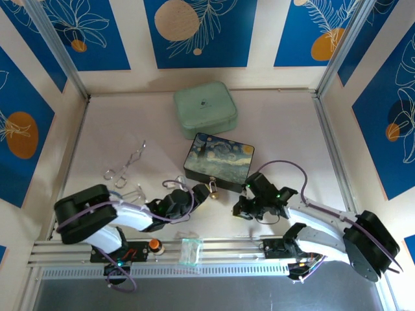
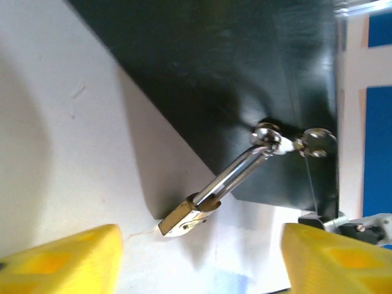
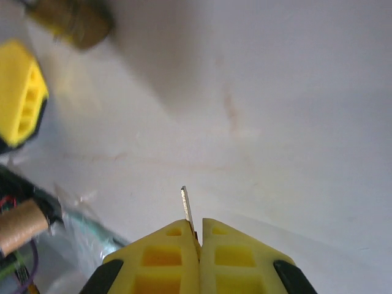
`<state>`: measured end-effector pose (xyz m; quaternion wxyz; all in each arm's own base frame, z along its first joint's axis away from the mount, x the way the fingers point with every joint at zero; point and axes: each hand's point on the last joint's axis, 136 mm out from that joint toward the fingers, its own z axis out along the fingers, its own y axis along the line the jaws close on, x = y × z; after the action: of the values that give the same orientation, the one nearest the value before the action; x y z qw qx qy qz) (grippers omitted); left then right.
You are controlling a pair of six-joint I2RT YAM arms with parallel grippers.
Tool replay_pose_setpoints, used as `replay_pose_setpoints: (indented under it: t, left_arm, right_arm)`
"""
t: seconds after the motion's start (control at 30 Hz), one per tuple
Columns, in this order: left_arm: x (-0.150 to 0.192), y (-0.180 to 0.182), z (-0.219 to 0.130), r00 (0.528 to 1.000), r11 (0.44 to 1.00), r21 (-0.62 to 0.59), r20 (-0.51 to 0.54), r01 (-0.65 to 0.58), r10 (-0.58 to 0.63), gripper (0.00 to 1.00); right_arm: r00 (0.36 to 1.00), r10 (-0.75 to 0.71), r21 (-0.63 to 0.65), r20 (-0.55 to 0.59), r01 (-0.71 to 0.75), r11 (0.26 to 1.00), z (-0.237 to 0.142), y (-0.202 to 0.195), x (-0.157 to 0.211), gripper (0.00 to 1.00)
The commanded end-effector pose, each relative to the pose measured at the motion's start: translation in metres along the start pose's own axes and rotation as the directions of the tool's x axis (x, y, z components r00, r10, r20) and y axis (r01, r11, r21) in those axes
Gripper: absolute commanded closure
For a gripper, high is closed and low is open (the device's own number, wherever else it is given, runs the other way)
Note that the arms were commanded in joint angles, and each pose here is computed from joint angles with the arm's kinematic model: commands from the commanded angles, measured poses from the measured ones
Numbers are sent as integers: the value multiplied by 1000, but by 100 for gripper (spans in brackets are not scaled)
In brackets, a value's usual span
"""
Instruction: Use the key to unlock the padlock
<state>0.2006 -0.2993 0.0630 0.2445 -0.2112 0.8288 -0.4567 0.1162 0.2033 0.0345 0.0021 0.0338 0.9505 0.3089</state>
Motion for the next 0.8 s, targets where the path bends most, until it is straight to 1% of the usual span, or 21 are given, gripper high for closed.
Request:
replay_pose_setpoints:
  t: [0.0,0.07,0.13,0.23,0.3,0.4,0.47,0.53,0.67,0.7,0.77]
  left_arm:
    - [-14,6,-11,989,986,-100,51,-136,142,17]
    - [-20,0,-18,983,982,-97,71,-160,167,11]
    - [-23,-4,-24,978,978,-100,75,-186,193,10]
    - [-27,-8,-33,972,971,-110,78,-214,223,10]
    - [-31,-6,-40,970,969,-116,90,-216,227,10]
    - [-38,1,-51,968,971,-124,124,-202,217,10]
    - [-43,2,-58,959,962,-147,132,-232,251,9]
    - [-45,1,-62,953,953,-169,126,-252,275,8]
    - [-42,-3,-62,957,959,-132,115,-250,265,8]
    - [-41,-4,-61,957,959,-129,113,-251,265,8]
    - [-41,-6,-61,957,960,-121,112,-254,267,8]
  right_arm:
    - [995,-66,-41,-71,63,997,2,21,16,100]
    - [988,-126,-38,-92,123,992,8,35,16,100]
    - [981,-159,-42,-113,155,987,17,47,13,100]
    - [972,-195,-101,-132,183,978,31,74,7,100]
    - [968,-205,-118,-147,189,975,38,85,5,100]
    - [967,-174,-41,-183,170,985,51,77,1,100]
    - [965,-153,27,-211,162,986,61,63,0,100]
    - [964,-141,57,-226,157,986,67,54,1,100]
    - [967,-125,127,-221,155,980,70,39,2,100]
    - [967,-122,138,-222,155,978,69,37,2,98]
    - [968,-119,164,-219,157,974,67,32,2,87]
